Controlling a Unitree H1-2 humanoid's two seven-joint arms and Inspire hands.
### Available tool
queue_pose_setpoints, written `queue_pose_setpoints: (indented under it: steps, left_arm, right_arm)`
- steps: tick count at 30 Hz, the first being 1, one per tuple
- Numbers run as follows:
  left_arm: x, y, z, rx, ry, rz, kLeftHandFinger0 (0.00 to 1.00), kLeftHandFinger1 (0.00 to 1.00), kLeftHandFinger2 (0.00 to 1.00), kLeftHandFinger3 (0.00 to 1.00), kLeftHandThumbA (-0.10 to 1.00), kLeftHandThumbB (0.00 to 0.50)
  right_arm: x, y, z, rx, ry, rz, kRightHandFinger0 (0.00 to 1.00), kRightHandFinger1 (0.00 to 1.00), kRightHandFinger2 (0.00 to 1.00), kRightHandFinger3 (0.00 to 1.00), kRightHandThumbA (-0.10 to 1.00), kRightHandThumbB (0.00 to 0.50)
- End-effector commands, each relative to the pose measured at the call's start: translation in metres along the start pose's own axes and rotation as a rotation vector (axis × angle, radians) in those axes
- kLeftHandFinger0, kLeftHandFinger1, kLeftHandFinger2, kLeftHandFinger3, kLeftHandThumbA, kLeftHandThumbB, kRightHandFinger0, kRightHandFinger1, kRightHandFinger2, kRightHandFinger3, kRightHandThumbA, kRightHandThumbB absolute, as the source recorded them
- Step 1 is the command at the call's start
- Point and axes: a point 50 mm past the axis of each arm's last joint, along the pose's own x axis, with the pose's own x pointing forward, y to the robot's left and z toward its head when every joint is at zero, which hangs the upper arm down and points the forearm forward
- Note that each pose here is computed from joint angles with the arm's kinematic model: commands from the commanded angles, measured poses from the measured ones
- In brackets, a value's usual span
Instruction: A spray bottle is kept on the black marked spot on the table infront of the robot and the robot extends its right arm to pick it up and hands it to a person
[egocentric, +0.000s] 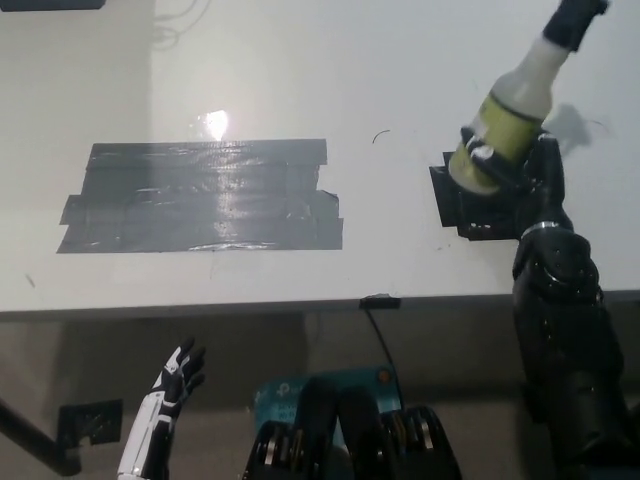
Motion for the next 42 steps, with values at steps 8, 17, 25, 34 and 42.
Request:
queue_pose_setpoints:
  steps: [8, 17, 25, 34, 42]
  left_arm:
    - [-0.006, 0.002, 0.002, 0.015, -0.023, -0.009, 1.0, 1.0, 1.0, 1.0, 1.0, 0.345]
    - [-0.002, 0.002, 0.003, 0.033, -0.021, -0.023, 1.0, 1.0, 1.0, 1.0, 1.0, 0.33]
    - [-0.003, 0.002, 0.002, 0.049, -0.03, -0.025, 1.0, 1.0, 1.0, 1.0, 1.0, 0.328]
    - [-0.002, 0.003, 0.005, 0.068, -0.027, -0.032, 1.0, 1.0, 1.0, 1.0, 1.0, 0.364]
    - [0.001, 0.004, 0.008, 0.068, -0.025, -0.048, 1.0, 1.0, 1.0, 1.0, 1.0, 0.39]
  right_arm:
    - [-0.018, 0.018, 0.082, 0.093, -0.31, 0.107, 0.0, 0.28, 0.65, 0.55, -0.04, 0.167]
    - [-0.062, 0.058, 0.085, 0.001, -0.135, 0.441, 0.0, 0.29, 0.69, 0.67, -0.1, 0.089]
    - [-0.075, 0.094, 0.076, 0.061, 0.05, 0.641, 0.0, 0.37, 0.79, 0.78, -0.1, 0.138]
    - [-0.07, 0.118, 0.069, 0.134, 0.14, 0.695, 0.0, 0.3, 0.76, 0.81, -0.1, 0.146]
    - [-0.07, 0.117, 0.045, 0.15, 0.228, 0.701, 0.0, 0.27, 0.74, 0.8, -0.1, 0.132]
